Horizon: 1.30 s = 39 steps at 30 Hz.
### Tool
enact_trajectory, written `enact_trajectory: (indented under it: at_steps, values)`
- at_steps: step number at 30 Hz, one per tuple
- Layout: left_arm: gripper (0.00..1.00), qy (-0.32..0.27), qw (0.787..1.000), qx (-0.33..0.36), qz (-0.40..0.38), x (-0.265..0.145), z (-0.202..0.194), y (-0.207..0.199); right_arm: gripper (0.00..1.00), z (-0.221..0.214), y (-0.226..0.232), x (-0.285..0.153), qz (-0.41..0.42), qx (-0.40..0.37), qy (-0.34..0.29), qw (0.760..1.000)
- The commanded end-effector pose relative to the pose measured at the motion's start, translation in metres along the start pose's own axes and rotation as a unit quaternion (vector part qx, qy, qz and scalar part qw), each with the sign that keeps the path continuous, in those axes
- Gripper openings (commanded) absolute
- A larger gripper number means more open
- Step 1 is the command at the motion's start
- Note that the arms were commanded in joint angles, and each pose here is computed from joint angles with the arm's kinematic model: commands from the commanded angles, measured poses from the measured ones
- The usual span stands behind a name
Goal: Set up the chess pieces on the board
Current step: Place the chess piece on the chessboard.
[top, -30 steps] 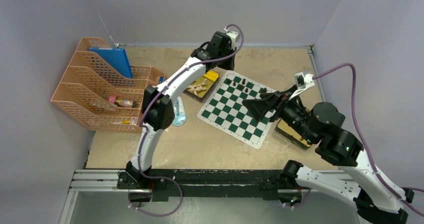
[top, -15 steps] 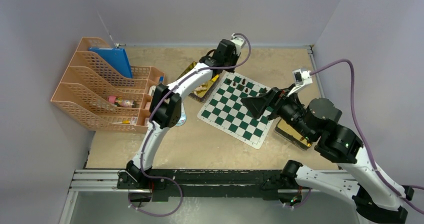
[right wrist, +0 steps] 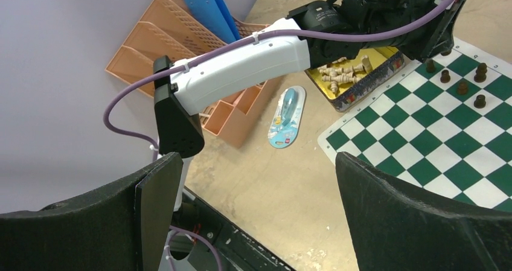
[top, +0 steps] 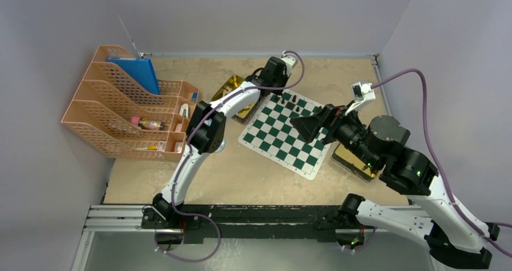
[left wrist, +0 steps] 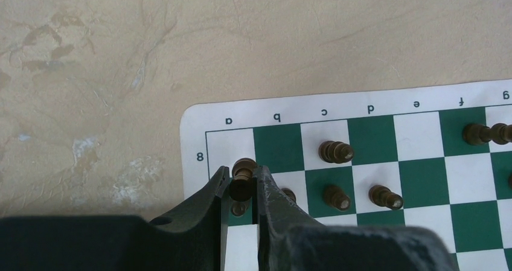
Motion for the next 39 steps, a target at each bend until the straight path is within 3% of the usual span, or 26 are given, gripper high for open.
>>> enact_trajectory:
  at_steps: [1,23,39]
  values:
    - [0.0,-0.022,1.0,0.013,-0.006,0.008,0.006,0.001,0.99,0.022,0.003,-0.008,-0.001,0.012,-0.035,0.999]
    - [0.02,-0.022,1.0,0.014,0.01,0.027,-0.006,0.019,0.99,0.026,0.005,-0.002,-0.002,-0.009,-0.034,0.999]
    - [0.31,-0.042,0.999,0.024,-0.003,0.026,0.008,0.014,0.99,0.026,0.002,0.003,-0.013,-0.011,-0.037,0.999]
Point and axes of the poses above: each gripper's point midway between its finger pads, its own x axis out along the fingers, its own y axis along the line the jaws close on, z = x × y, the point moved 2 cm from there along -x, back along the fingers, and after that the axes turned 9 degrees about -x, right-handed, at the moved point
